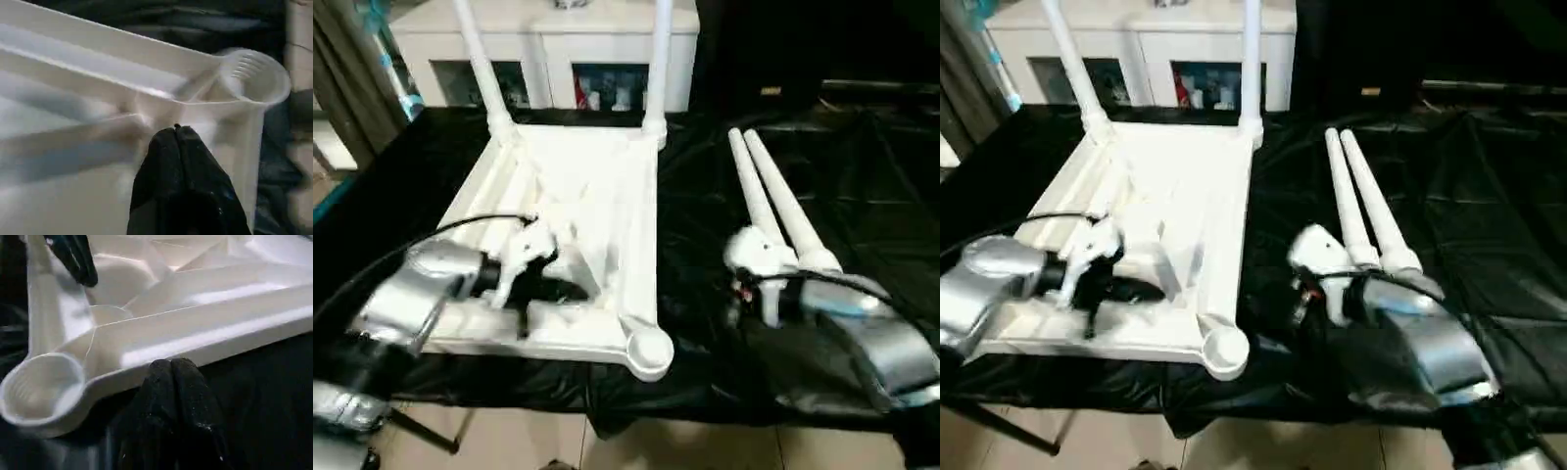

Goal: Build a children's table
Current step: Rotate table base

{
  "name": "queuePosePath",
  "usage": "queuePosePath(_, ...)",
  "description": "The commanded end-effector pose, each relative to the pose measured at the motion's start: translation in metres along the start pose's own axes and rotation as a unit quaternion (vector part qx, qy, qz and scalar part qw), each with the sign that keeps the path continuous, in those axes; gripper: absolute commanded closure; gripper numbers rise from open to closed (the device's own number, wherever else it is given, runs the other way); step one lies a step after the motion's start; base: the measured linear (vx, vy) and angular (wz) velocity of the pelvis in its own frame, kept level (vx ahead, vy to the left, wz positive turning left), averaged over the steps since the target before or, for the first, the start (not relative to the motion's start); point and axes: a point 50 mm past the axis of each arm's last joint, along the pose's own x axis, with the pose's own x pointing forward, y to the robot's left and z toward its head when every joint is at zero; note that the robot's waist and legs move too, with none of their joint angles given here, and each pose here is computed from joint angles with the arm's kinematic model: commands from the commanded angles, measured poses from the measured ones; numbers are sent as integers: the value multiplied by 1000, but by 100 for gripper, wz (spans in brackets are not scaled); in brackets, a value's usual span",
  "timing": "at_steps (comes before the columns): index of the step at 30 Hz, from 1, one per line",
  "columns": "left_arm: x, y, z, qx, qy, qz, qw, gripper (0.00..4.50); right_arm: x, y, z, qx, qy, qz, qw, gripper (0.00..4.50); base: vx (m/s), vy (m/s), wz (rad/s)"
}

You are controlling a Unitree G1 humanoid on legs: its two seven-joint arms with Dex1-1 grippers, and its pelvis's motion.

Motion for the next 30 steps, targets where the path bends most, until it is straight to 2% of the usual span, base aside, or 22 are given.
queuePosePath(1, 1, -10, 0, -7, 24, -44, 999, 450, -4, 11, 7, -6, 6, 55, 998, 446, 0, 0, 0)
queuePosePath(5, 5, -11, -5, -5, 53, -46, 998, 450, -7, 17, 9, -4, 16, 84, 996, 446, 0, 0, 0)
queuePosePath(6, 9, -4, -10, 2, 70, -15, 997, 450, -7, 21, 9, -2, 23, 98, 995, 446, 0, 0, 0)
queuePosePath(9, 11, 1, -14, 13, 98, 8, 995, 450, -9, 25, 8, -3, 34, 113, 993, 446, 0, 0, 0)
queuePosePath(10, 11, 1, -14, 13, 98, 8, 995, 450, -9, 25, 8, -3, 34, 113, 993, 446, 0, 0, 0)
queuePosePath(15, 18, 22, -9, 23, 98, 120, 988, 450, -12, 26, 9, -3, 46, 114, 992, 446, 0, 0, 0)
queuePosePath(16, 18, 22, -9, 23, 98, 120, 988, 450, -12, 26, 9, -3, 46, 114, 992, 446, 0, 0, 0)
queuePosePath(19, 24, 35, -3, 24, 81, 179, 980, 450, -13, 26, 9, -5, 51, 110, 993, 446, 0, 0, 0)
queuePosePath(24, 26, 43, 0, 23, 74, 212, 974, 450, -13, 25, 9, -7, 53, 106, 993, 446, 0, 0, 0)
queuePosePath(26, 26, 50, 1, 37, 70, 242, 967, 450, -13, 24, 9, -8, 54, 101, 993, 446, 0, 0, 0)
queuePosePath(28, 27, 52, 5, 36, 54, 256, 964, 450, -14, 24, 9, -8, 53, 97, 994, 446, 0, 0, 0)
queuePosePath(30, 28, 53, 14, 27, 10, 273, 962, 450, -16, 25, 9, -3, 47, 88, 995, 446, 0, 0, 0)
